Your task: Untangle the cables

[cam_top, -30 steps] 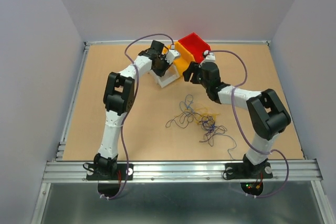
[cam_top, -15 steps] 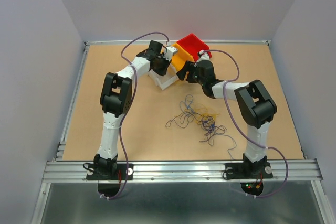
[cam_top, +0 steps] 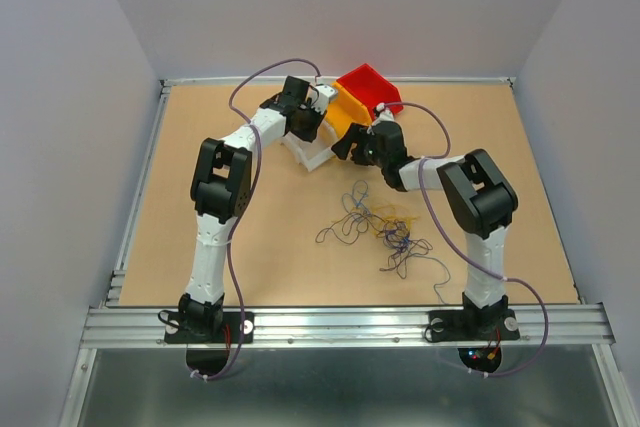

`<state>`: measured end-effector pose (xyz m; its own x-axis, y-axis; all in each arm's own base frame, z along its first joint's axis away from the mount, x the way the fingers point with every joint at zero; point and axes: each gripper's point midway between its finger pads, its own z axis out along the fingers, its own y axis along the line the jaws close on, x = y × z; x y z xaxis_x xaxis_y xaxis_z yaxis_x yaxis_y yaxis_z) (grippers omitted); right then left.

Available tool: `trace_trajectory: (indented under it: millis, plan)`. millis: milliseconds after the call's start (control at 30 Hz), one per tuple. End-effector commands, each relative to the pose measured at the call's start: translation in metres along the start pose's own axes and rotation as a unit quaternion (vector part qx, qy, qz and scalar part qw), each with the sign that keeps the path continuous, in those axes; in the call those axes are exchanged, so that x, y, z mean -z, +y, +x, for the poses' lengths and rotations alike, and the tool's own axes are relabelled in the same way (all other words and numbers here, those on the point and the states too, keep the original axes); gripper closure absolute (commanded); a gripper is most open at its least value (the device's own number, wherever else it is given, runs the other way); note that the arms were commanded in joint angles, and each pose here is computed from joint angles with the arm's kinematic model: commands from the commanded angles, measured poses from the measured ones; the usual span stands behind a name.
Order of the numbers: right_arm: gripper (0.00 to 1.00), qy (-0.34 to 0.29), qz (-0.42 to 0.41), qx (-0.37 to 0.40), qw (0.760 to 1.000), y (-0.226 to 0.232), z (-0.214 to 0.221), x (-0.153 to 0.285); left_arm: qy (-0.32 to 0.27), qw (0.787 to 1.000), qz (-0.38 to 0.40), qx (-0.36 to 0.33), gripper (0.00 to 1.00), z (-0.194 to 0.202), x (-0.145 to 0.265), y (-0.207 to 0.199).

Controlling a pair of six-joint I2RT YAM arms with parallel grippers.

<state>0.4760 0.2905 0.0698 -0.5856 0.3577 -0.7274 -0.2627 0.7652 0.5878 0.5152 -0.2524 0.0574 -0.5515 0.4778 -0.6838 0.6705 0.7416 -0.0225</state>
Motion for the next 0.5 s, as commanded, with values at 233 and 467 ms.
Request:
trace_trajectory:
  millis: [233, 467]
  plan:
    - [0.85, -0.002, -0.022, -0.014, 1.000, 0.018, 0.006, -0.001, -0.053, 0.998, -0.011, -0.009, 1.00, -0.032, 0.021, -0.001]
    - [0.99, -0.015, -0.049, -0.004, 0.999, 0.044, -0.011, 0.011, -0.066, 0.998, -0.016, -0.010, 1.00, -0.037, 0.031, -0.001]
